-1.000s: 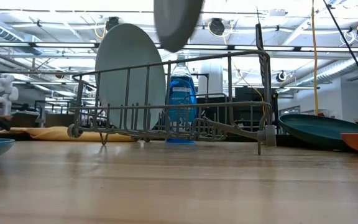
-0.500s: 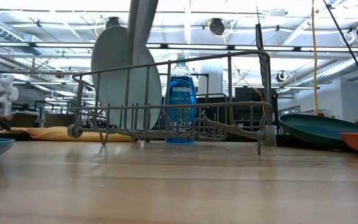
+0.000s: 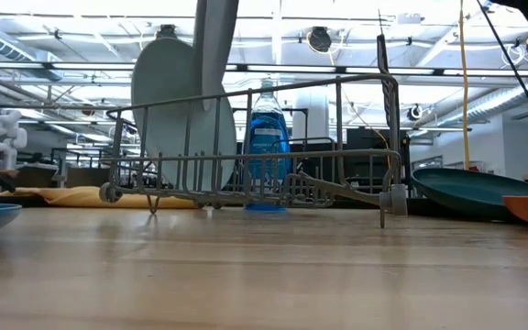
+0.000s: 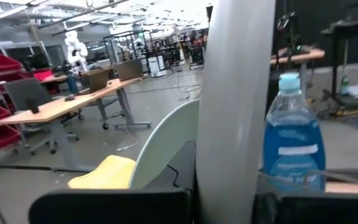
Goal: Sort dishes
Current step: Put the gray plate into the dish rack
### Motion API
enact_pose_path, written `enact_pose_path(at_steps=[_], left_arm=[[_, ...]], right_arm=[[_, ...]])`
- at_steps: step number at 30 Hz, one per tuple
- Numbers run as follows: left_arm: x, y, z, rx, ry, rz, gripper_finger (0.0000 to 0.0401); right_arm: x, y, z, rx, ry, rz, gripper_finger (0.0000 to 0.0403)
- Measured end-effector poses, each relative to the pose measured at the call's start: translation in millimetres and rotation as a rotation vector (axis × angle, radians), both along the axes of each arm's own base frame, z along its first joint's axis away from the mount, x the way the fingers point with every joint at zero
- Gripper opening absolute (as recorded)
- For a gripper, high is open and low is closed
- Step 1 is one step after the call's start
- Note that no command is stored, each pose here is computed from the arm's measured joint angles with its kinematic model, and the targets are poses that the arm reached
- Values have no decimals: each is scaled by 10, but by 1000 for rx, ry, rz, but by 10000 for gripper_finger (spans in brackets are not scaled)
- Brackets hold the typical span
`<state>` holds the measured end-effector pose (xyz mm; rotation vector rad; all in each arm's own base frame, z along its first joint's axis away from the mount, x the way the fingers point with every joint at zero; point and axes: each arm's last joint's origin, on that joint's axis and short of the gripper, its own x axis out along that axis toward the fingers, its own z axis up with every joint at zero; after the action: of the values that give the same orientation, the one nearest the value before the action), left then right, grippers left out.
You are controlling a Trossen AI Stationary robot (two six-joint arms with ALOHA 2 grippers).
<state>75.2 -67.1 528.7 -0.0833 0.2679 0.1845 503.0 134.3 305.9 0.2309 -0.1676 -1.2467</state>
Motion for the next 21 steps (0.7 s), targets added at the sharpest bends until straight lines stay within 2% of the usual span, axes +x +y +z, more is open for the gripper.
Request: enact_pose_path(at_steps=[6,11,21], left_arm=[[201,-124,-42,114,34,77,134],[552,-194,-135,170,95,224,134],[1128,154,-298,56,261,419,134]], right_arm=[[3,93,63,-57,169,15,9],[-5,136,76,-98,287,24,9],[-11,154,72,-166,484,28,9]])
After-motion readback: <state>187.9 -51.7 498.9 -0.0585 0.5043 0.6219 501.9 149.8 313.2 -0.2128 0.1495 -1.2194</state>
